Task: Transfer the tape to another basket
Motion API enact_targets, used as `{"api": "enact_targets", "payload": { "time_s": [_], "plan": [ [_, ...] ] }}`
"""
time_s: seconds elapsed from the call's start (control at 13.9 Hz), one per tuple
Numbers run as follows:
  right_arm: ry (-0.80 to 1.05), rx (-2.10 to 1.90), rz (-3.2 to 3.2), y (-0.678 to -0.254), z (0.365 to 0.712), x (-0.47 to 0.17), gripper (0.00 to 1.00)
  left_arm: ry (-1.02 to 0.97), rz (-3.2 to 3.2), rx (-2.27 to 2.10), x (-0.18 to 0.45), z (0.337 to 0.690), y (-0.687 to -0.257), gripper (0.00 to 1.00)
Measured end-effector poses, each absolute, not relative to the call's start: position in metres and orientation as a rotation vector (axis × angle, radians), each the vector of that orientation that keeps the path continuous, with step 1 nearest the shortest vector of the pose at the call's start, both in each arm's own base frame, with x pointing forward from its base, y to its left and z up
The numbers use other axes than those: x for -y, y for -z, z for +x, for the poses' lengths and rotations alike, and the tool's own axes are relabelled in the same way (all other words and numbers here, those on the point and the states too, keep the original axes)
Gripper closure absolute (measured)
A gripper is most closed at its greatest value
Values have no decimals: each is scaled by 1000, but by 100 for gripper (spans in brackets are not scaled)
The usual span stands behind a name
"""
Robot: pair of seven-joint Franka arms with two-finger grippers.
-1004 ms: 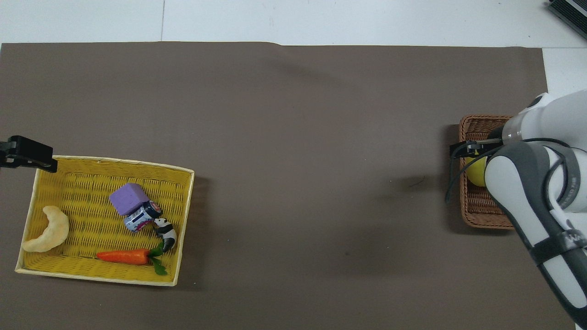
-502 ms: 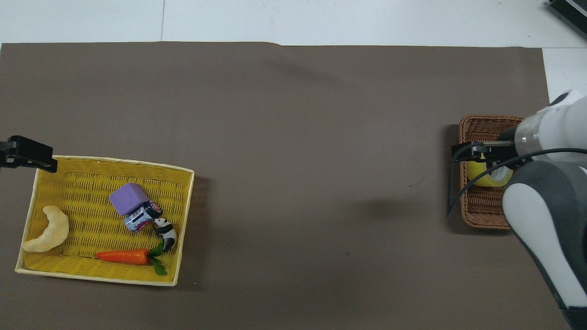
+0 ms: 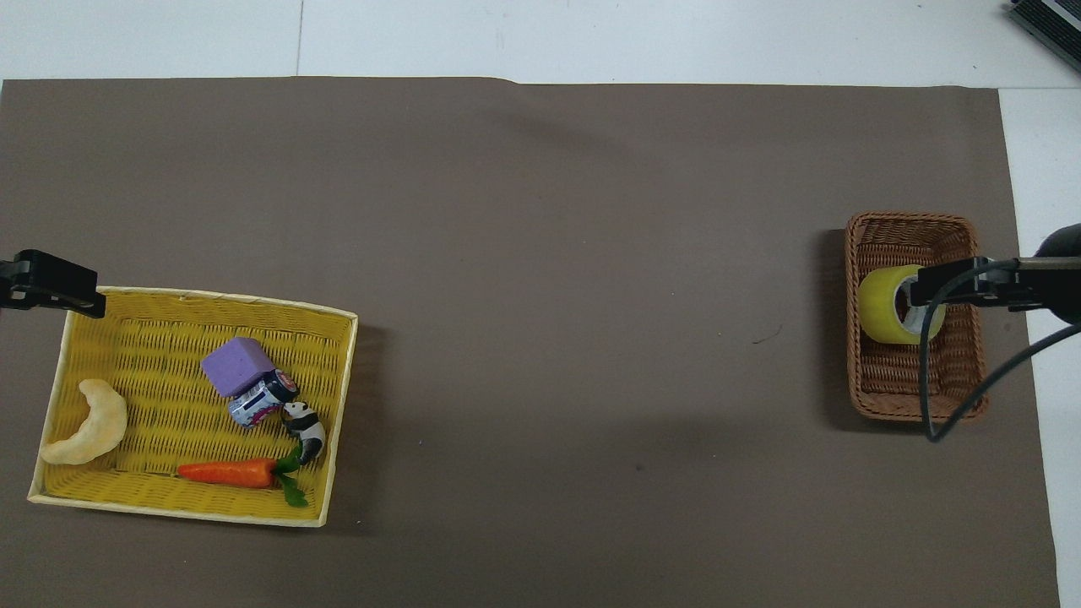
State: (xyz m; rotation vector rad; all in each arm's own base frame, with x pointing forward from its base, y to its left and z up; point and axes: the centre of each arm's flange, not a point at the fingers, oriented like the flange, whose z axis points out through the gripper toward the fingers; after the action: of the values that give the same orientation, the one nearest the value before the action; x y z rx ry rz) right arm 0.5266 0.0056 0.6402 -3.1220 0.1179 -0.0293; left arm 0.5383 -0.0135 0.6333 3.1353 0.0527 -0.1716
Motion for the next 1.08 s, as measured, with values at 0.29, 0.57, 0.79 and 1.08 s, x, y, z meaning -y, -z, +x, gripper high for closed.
{"api": "enact_targets", "payload": {
  "time_s": [0.29,0.57,0.79,1.08],
  "plan": [
    [17,-119,-3125,-661,518,2,0,172,3135,-53,14,538,-633,0],
    [17,-24,-3129,-662,518,15,0,172,3135,-53,13,538,-633,0],
    [-42,26,-3132,-668,511,17,0,172,3135,-53,14,538,-633,0],
    [-41,107,-3130,-671,510,22,0,172,3135,-53,13,538,-633,0]
  ]
}}
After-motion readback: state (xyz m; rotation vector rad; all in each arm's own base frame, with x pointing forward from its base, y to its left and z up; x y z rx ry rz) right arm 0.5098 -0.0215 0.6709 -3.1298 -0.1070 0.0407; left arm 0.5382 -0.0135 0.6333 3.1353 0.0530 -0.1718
